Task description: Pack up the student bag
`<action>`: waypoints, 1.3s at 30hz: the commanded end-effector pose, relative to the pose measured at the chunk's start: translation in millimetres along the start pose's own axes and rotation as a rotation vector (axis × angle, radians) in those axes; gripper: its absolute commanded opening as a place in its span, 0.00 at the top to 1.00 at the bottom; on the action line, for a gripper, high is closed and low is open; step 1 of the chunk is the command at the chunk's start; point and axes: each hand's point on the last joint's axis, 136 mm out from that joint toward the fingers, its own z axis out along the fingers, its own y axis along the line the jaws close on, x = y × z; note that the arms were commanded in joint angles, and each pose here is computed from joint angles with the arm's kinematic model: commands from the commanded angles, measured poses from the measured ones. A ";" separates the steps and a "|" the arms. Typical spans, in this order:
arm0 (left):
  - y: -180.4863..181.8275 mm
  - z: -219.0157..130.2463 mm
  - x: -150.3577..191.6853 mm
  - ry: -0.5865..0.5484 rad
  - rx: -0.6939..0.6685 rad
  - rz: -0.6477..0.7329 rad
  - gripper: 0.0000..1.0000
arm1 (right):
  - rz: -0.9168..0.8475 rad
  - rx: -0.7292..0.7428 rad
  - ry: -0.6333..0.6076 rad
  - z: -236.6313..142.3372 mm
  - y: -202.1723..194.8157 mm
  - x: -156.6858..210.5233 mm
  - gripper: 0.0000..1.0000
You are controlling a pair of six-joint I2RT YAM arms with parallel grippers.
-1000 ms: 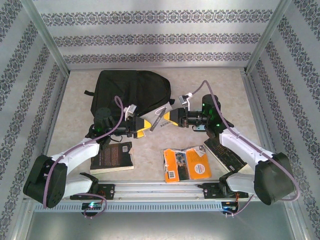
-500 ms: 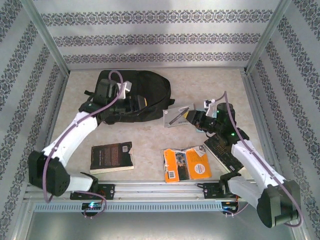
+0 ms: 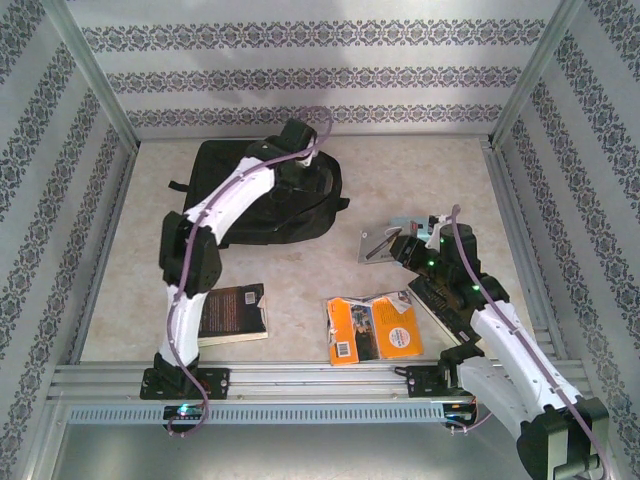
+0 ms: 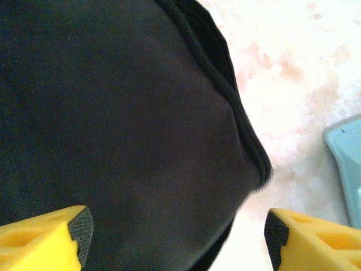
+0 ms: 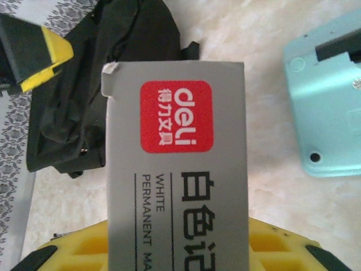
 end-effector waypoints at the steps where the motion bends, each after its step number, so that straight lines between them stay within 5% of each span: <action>1: -14.6 1.5 4.3 0.048 -0.051 0.099 0.18 | -0.026 0.028 -0.033 0.8 -9.0 -5.4 0.74; 8: -30.5 28.8 4.5 0.070 -0.054 0.141 0.20 | -0.014 0.023 -0.015 6.8 -12.7 -4.3 0.73; 16: -24.8 51.3 12.2 0.097 -0.076 0.155 0.37 | 0.007 0.012 -0.006 10.9 -16.8 -2.9 0.73; 20: -21.6 54.6 9.5 0.089 -0.095 0.170 0.52 | 0.016 0.004 0.001 12.5 -17.9 -0.3 0.73; 27: -24.0 44.9 -1.5 0.058 -0.085 0.165 1.00 | 0.022 -0.001 0.007 12.8 -17.3 0.5 0.73; 34: -36.5 13.7 -6.9 0.033 -0.018 0.139 1.00 | 0.026 -0.009 0.003 11.6 -12.6 -2.9 0.73; 39: -55.9 5.2 22.9 0.087 0.124 0.102 1.00 | 0.014 0.043 -0.079 -1.9 -13.5 -20.0 0.72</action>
